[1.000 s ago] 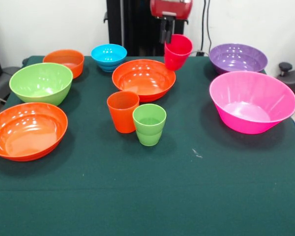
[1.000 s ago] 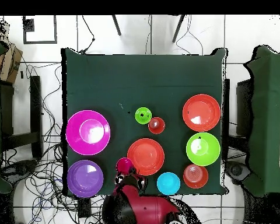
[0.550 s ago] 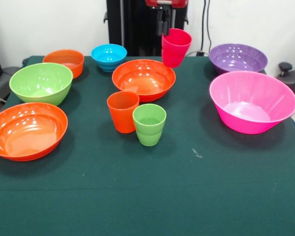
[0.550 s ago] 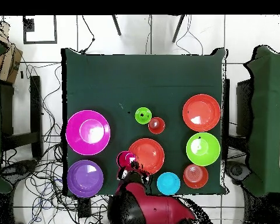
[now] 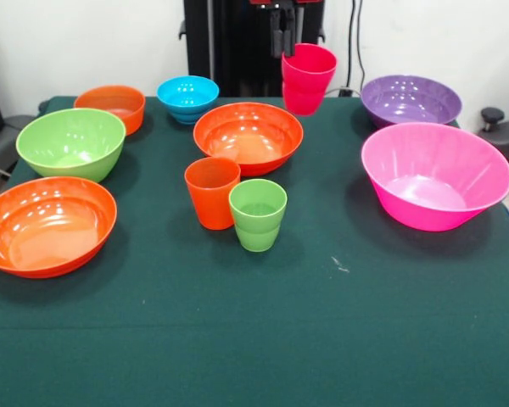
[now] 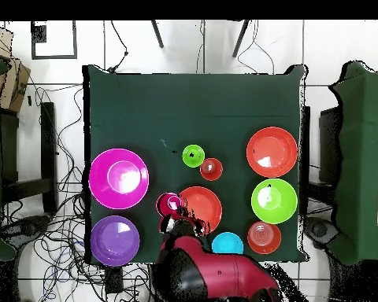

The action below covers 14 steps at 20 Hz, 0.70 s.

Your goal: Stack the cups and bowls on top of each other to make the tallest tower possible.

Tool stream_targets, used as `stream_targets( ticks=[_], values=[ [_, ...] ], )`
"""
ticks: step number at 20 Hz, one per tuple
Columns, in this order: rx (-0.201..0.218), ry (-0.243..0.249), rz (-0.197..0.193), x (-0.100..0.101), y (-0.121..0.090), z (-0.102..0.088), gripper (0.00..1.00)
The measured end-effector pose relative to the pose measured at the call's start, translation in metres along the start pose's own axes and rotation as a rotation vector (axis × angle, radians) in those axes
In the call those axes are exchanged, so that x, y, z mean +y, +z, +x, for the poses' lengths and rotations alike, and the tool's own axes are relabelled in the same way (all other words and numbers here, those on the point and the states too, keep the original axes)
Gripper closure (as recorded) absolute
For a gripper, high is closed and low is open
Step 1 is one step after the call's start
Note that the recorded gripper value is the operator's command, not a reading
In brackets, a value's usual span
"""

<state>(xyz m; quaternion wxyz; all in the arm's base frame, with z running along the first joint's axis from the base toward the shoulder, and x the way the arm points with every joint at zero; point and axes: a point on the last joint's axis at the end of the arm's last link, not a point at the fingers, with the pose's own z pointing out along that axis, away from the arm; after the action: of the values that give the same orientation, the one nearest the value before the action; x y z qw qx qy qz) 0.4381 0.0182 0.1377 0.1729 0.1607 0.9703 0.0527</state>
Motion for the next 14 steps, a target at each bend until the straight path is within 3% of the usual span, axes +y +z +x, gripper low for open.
stream_targets(
  ticks=[9, 14],
  values=[
    [0.039, 0.007, -0.03, -0.009, -0.002, -0.016, 1.0],
    [0.049, -0.013, -0.041, -0.014, 0.0, -0.023, 1.0]
  ],
)
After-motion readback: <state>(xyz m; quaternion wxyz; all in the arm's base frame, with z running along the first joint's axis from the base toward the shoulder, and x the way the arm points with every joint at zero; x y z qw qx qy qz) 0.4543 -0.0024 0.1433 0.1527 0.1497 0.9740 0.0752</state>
